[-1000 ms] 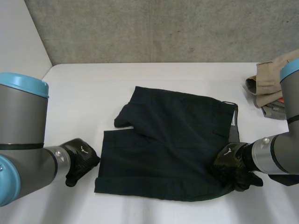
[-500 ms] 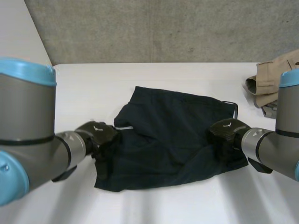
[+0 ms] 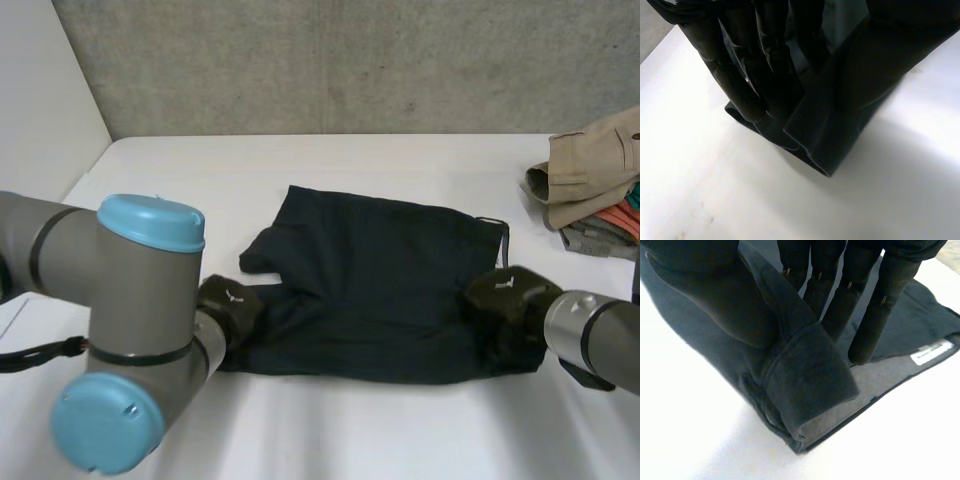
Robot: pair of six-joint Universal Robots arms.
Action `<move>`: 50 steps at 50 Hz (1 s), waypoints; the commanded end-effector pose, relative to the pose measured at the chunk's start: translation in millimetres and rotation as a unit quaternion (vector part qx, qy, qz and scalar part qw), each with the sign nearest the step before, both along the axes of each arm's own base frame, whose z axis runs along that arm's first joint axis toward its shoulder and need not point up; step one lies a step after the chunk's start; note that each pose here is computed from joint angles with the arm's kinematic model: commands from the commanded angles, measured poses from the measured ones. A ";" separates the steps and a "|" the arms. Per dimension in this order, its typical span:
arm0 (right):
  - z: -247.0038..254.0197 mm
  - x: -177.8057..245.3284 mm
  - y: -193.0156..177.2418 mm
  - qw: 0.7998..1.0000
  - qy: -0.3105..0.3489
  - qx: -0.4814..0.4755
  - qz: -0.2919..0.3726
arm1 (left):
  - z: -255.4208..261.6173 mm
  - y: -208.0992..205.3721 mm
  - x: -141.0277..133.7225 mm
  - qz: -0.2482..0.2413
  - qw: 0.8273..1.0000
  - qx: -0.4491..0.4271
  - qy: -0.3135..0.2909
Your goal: Fold the laundry.
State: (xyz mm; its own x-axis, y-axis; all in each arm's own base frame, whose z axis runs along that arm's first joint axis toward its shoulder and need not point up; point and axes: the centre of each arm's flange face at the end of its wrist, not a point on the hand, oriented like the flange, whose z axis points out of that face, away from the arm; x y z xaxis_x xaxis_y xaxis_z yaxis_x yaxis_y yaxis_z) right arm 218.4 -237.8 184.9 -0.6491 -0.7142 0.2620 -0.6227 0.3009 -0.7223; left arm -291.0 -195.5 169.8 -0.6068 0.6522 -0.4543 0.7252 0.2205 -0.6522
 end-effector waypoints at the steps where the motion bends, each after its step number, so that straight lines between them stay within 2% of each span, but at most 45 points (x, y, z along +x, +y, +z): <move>1: -5.8 -10.8 39.2 0.980 0.113 0.062 0.155 | 6.6 53.1 24.4 -0.112 0.983 0.068 -0.133; 3: -5.0 -13.9 43.7 0.968 0.139 0.068 0.197 | 9.1 55.3 27.3 -0.119 0.980 0.069 -0.145; 5: -5.8 -13.5 39.1 0.970 0.136 0.061 0.191 | 11.9 48.9 25.0 -0.114 0.982 0.055 -0.139; 11: -5.1 -4.3 -2.1 0.995 0.055 0.011 0.080 | 30.6 -5.3 -2.3 -0.077 0.992 -0.044 -0.084; 17: 1.8 2.6 -47.0 0.996 -0.019 -0.082 -0.009 | 44.2 -79.3 -34.7 -0.035 0.988 -0.153 -0.006; 23: 8.5 20.5 -86.7 0.974 -0.075 -0.211 -0.034 | 40.1 -137.7 -47.3 0.001 0.976 -0.215 0.043; 26: 5.0 35.8 -108.4 0.955 -0.100 -0.276 -0.035 | 32.4 -162.7 -53.0 0.007 0.968 -0.244 0.057; 32: -22.0 58.4 -147.5 0.923 -0.100 -0.368 -0.046 | 15.2 -202.3 -63.8 0.020 0.948 -0.305 0.091; 35: -35.2 66.3 -158.5 0.917 -0.089 -0.387 -0.047 | 9.3 -204.2 -68.8 0.014 0.946 -0.307 0.100; 39: -59.7 70.2 -153.2 0.932 -0.035 -0.354 -0.065 | 11.8 -189.9 -77.2 0.003 0.950 -0.293 0.109; 41: -59.7 65.7 -147.3 0.941 -0.030 -0.329 -0.075 | 15.8 -185.4 -76.1 0.006 0.951 -0.287 0.114; 47: -19.1 51.9 -100.4 0.977 -0.069 -0.192 -0.062 | 38.1 -166.5 -60.8 0.019 0.955 -0.263 0.138; 50: -11.2 43.4 -82.8 0.987 -0.077 -0.134 -0.054 | 41.9 -158.1 -53.4 0.022 0.957 -0.248 0.146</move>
State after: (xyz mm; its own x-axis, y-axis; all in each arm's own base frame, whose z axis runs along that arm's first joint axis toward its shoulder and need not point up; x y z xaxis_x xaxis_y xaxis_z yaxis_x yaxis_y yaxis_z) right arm 277.8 -362.7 144.2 -0.7663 -0.4130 0.4921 -0.5246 -0.0398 -0.8504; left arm -360.1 -371.7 196.7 -0.7545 0.3434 -0.5592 0.5274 -0.1898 -0.8281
